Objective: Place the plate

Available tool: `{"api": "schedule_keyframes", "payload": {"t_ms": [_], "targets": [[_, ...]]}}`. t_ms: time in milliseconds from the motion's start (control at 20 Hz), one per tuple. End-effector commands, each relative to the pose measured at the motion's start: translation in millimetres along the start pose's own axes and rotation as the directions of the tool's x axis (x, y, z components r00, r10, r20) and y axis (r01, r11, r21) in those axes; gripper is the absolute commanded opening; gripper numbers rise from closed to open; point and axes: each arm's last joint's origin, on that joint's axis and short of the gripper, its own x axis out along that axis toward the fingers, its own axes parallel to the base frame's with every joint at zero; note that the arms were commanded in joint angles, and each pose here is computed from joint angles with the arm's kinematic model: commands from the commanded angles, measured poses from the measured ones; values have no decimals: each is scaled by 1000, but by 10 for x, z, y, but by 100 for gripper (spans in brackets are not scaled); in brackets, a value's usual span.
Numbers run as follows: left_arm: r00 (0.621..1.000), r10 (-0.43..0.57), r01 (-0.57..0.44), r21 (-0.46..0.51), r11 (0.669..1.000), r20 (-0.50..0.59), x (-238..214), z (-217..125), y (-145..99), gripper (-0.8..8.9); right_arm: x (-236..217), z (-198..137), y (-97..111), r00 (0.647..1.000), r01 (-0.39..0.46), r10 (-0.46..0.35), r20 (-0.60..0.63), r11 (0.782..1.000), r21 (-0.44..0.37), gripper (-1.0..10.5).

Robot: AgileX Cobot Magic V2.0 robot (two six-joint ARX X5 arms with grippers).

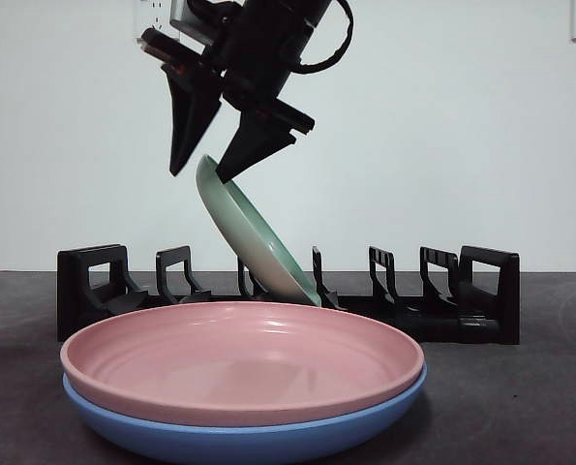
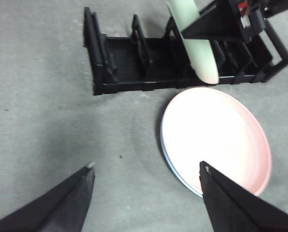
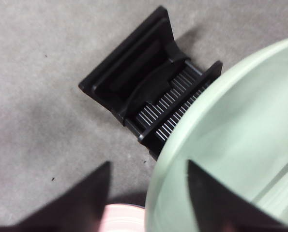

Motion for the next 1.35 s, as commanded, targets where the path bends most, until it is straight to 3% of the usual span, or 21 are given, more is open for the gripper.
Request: {"api": "schedule_keyframes", "payload": {"t_ms": [50, 200, 500, 800, 1100, 1350], "targets": [[1000, -1, 1, -1, 1000, 27, -37, 39, -12, 345, 31, 50, 51, 1000, -6, 6, 18, 1000, -2, 91], [999, -5, 5, -1, 1000, 39, -37, 51, -16, 345, 31, 49, 51, 1000, -6, 6, 16, 1000, -1, 13], [998, -11, 11, 0, 1000, 58, -38, 68, -21, 345, -80, 90, 80, 1000, -10, 11, -11, 1000, 24, 13], [995, -24, 24, 2, 1000, 98, -41, 107, -34, 345, -419, 273, 188, 999, -42, 42, 0, 999, -15, 13], [995, -23, 22, 12, 1000, 98, -41, 107, -34, 345, -643, 325, 436, 998, -67, 69, 9, 986, -155, 13], [995, -23, 22, 11, 1000, 98, -41, 107, -33, 344, -837, 282, 692, 993, -73, 91, 70, 971, -226, 13]]}}
